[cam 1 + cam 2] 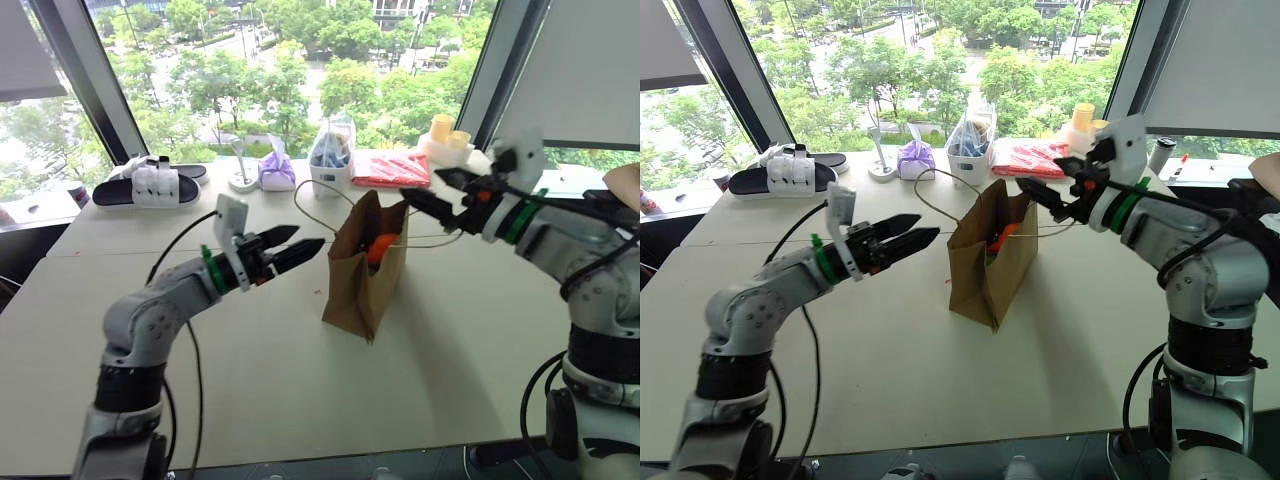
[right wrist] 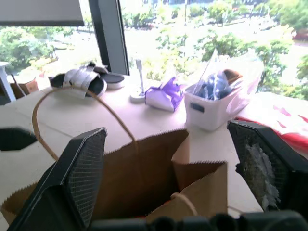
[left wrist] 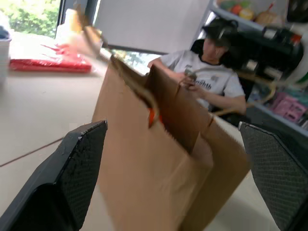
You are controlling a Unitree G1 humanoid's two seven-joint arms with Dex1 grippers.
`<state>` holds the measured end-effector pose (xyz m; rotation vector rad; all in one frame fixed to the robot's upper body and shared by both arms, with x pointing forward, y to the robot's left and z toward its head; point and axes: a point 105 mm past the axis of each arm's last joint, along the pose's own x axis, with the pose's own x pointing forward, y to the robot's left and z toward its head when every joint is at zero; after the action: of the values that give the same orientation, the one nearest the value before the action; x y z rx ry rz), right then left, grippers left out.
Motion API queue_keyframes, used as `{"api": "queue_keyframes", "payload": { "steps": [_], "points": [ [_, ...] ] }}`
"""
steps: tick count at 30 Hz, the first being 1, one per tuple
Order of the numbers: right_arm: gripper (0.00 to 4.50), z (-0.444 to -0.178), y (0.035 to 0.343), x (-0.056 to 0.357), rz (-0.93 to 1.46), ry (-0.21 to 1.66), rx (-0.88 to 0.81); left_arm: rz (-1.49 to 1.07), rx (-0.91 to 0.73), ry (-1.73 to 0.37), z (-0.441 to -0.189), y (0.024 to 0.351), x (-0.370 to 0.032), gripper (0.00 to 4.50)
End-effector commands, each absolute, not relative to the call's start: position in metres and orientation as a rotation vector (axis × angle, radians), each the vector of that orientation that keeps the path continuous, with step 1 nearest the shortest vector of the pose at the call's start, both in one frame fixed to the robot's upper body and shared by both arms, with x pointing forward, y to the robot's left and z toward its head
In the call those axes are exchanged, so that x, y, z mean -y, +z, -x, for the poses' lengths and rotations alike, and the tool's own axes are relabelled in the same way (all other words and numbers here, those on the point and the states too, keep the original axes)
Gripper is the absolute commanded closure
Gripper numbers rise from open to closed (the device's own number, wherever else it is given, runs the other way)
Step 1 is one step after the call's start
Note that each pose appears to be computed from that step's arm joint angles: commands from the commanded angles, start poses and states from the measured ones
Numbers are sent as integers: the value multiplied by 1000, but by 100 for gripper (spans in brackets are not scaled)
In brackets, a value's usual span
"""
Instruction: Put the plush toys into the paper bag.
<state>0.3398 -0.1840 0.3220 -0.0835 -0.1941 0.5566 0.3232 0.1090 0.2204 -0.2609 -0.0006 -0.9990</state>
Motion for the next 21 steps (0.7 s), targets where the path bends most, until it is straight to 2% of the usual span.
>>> {"api": "queue_keyframes", "payload": {
  "steps": [1,4,9,12,18,19,21],
  "points": [
    [1,-335,341,214,54,429,264,220,24,-1007,-314,223,-116,0],
    [1,-335,329,233,42,353,231,220,11,-1026,-310,216,-113,0],
    [1,-334,287,253,35,256,121,230,10,-1076,-309,208,-93,0],
    [90,-334,263,248,23,262,63,192,6,-1110,-308,201,-80,0],
    [405,-335,219,203,8,396,-41,167,8,-1149,-308,198,-63,0],
    [447,-336,214,194,7,421,-49,169,7,-1154,-307,197,-62,0],
    [447,-336,208,174,-1,487,-57,172,8,-1173,-304,197,-57,0]
  ]
}}
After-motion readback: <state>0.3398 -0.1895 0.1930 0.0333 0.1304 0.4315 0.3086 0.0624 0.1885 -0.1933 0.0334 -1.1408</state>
